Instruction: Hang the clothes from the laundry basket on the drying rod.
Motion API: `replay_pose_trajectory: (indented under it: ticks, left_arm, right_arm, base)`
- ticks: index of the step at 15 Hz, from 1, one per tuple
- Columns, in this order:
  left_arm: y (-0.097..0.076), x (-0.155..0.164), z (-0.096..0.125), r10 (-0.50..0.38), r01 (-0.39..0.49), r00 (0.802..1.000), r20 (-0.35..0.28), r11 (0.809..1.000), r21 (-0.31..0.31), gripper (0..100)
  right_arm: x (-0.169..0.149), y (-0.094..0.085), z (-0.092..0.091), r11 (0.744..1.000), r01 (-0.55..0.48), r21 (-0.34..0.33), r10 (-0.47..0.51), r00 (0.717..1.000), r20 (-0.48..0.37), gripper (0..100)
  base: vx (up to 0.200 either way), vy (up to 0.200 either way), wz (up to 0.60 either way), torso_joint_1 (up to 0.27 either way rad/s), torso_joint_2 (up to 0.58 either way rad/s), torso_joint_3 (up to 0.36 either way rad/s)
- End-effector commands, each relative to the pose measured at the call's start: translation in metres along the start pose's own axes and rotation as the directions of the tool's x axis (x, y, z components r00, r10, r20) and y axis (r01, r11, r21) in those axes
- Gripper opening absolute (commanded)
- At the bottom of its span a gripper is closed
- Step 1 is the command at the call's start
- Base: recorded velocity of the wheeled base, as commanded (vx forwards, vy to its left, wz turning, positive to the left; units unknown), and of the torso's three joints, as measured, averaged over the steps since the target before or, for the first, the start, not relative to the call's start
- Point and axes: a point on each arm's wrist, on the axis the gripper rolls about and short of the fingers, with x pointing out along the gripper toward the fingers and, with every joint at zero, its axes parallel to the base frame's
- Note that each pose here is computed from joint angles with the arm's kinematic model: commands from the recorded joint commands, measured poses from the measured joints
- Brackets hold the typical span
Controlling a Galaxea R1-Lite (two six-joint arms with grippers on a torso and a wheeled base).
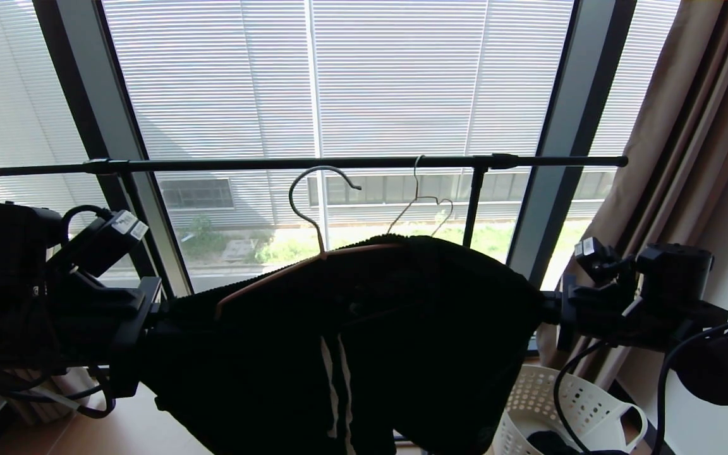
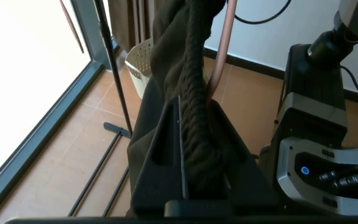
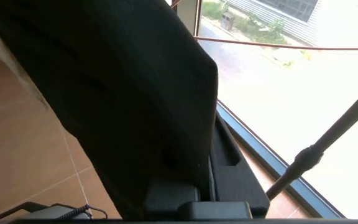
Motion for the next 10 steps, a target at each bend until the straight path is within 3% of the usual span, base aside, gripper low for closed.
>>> replay_pose_trajectory:
  ticks: [1, 6, 7, 10]
  left_arm:
    - [-0.001, -0.005, -0.002, 0.008, -0.008, 1.000, 0.009, 1.000, -0.006, 0]
    - [0.000, -0.006, -0.002, 0.005, -0.004, 1.000, 0.014, 1.000, -0.009, 0]
    - [0.000, -0.006, -0.003, 0.004, -0.004, 1.000, 0.013, 1.000, -0.008, 0]
    - [0.000, -0.012, -0.010, 0.032, -0.032, 0.999, 0.009, 0.999, -0.036, 0]
  right_arm:
    - [-0.002, -0.006, -0.002, 1.000, 0.017, 0.005, -0.017, 1.000, 0.000, 0]
    - [0.005, 0.007, -0.006, 1.000, -0.024, 0.018, 0.025, 1.000, -0.019, 0]
    - [0.005, 0.009, -0.008, 1.000, -0.027, 0.016, 0.027, 0.999, -0.024, 100]
    - [0.005, 0.022, 0.000, 0.996, -0.055, -0.066, 0.054, 0.998, -0.015, 100]
  base:
    - [0.000, 0.000, 0.00, 0.000, 0.00, 0.000]
    - [0.000, 0.000, 0.00, 0.000, 0.00, 0.000]
    - [0.000, 0.000, 0.00, 0.000, 0.00, 0.000]
    - [0.000, 0.000, 0.00, 0.000, 0.00, 0.000]
